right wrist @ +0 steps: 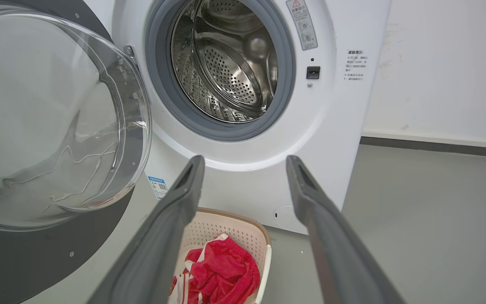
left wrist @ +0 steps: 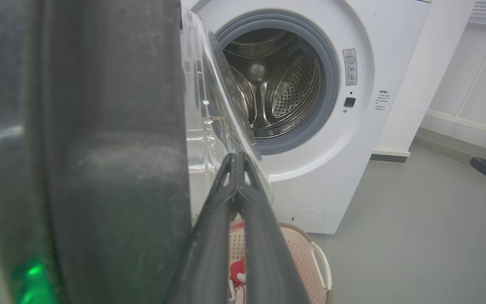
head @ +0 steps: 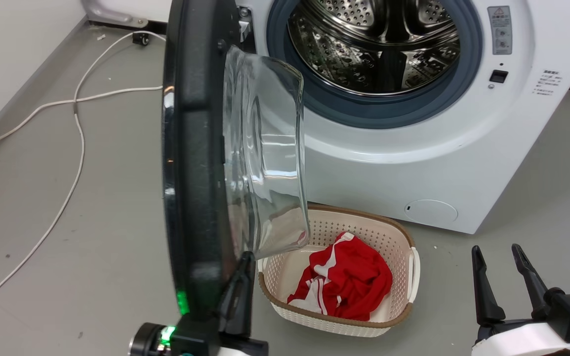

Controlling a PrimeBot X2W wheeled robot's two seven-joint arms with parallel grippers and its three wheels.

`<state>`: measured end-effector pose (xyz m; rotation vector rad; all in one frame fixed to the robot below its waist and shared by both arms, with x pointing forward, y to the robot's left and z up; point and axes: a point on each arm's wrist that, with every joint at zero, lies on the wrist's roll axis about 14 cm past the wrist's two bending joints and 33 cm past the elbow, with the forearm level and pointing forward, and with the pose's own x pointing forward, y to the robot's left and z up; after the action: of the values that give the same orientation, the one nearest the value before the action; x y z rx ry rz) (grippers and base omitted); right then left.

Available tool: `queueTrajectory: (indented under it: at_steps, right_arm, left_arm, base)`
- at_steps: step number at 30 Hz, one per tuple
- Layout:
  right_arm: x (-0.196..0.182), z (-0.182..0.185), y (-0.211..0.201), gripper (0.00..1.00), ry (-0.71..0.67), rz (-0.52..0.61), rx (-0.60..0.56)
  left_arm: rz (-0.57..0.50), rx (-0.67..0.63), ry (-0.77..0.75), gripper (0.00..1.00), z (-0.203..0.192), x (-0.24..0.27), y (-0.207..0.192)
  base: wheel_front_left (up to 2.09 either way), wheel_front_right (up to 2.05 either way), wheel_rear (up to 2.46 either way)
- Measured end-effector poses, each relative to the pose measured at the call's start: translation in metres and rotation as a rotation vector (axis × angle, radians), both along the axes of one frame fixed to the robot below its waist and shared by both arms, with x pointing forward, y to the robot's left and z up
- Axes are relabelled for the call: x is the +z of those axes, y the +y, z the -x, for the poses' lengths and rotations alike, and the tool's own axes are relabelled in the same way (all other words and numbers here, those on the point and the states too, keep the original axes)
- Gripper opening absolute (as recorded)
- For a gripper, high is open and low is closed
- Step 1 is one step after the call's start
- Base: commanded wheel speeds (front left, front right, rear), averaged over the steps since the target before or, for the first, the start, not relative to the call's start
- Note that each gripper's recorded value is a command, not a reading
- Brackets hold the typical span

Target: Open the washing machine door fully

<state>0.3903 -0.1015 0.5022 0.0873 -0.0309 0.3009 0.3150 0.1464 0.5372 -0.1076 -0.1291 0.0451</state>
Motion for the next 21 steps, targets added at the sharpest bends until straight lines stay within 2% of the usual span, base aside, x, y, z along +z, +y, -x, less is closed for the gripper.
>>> queueTrajectory:
  at_steps: [21]
  right_arm:
    - [-0.011, -0.008, 0.002, 1.0, 0.031, 0.012, 0.007]
  left_arm:
    - [-0.08, 0.329, 0.007, 0.0, 0.002, 0.003, 0.124]
  base:
    - [0.0, 0.0, 0.0]
